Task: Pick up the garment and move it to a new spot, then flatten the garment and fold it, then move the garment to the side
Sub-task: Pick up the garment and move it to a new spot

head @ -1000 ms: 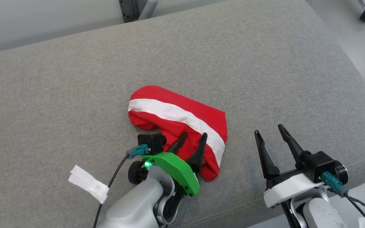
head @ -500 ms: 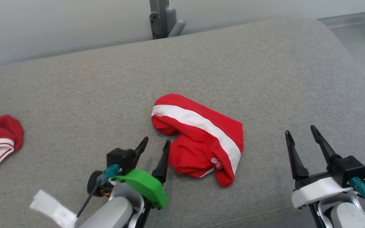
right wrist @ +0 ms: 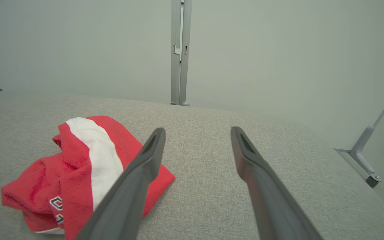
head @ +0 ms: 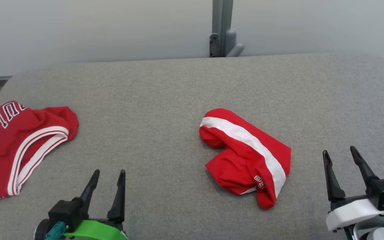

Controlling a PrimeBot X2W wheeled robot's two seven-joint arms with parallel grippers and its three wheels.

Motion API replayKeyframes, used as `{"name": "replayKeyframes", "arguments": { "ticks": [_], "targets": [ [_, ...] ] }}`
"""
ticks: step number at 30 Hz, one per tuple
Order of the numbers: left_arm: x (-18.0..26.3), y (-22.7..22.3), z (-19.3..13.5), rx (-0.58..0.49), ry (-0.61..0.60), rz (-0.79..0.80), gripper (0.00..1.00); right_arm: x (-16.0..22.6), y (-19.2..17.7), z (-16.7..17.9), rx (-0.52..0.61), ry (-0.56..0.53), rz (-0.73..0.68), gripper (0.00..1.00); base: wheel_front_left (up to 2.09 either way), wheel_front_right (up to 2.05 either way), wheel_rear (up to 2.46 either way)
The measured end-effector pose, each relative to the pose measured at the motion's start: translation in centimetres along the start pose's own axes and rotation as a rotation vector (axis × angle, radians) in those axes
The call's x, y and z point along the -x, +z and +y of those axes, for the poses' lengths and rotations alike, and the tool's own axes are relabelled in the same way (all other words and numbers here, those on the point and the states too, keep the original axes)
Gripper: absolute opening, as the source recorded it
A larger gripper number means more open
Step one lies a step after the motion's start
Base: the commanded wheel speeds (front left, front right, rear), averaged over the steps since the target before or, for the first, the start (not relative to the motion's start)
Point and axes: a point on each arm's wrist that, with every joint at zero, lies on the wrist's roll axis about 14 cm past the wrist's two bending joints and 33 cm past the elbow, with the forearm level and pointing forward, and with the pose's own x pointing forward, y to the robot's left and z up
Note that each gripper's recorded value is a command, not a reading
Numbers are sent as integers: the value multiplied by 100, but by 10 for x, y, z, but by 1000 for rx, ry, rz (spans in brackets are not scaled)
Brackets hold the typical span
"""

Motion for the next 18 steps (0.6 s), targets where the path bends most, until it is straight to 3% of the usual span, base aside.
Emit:
{"name": "replayKeyframes", "arguments": {
  "ticks": [8,18],
  "targets": [
    [37,7,44,-7,110,-52,100,1,0,16,-19,31,-1,100,0,0,0],
    [43,3,50,-30,115,-52,100,15,-9,10,-33,-9,29,100,0,0,0]
  ]
}}
